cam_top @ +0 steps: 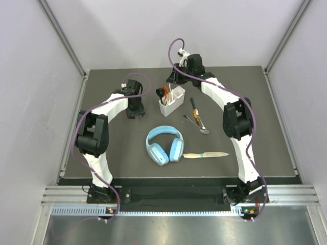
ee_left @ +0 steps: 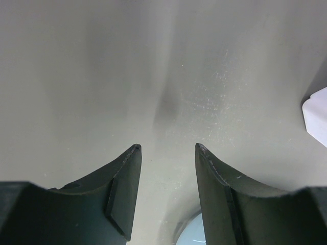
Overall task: Sort the eating utensils into containers
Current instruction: Move the storage box to the center of the board.
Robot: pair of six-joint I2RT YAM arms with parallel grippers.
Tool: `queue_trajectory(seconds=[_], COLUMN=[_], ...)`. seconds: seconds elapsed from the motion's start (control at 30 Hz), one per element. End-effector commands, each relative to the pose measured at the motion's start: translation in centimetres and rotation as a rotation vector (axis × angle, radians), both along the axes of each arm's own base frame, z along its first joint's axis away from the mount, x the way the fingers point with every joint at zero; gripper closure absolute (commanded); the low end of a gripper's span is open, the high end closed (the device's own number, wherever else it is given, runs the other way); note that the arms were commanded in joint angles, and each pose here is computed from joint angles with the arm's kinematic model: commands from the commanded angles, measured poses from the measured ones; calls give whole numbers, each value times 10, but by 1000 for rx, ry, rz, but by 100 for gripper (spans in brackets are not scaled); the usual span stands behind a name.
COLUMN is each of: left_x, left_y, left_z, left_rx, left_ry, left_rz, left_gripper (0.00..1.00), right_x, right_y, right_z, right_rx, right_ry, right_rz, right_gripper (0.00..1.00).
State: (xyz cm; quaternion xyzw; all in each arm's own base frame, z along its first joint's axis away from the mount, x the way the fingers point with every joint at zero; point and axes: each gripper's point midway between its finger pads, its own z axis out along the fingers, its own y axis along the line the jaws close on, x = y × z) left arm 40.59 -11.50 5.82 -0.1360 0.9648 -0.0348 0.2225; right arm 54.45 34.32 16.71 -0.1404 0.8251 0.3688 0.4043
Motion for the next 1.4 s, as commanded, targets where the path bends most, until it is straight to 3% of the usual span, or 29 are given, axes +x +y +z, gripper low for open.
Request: queue_trajectory(seconds=[0.0,0.27,0.6,0.83,1.07,1.37], left_x=[2,3,1,2,3,5], left_y=[0,-1,-1,-3,-5,-7], left_z=[1,1,0,2,0,2], left_rx=[2,-5,-9,-12,-20,-24], left_ry=[-4,-5,-4,-11,-12,-17], left_rz=[-4,-3,-5,-15,-18,-19], left_gripper=[48,48,49,49,49,49], right_x=[-2,-13,-29,-36,-42,-49], right_y=[9,4,-1,-3,-4,-10], right_z=[17,27,34,46,57,62], right_rx=[30,33,47,70,86,84], right_ry=[-51,-72,-86,-115,-140,-139], right_rz=[29,35,46,47,58,51], right_gripper=[89,100,100,94,69,53])
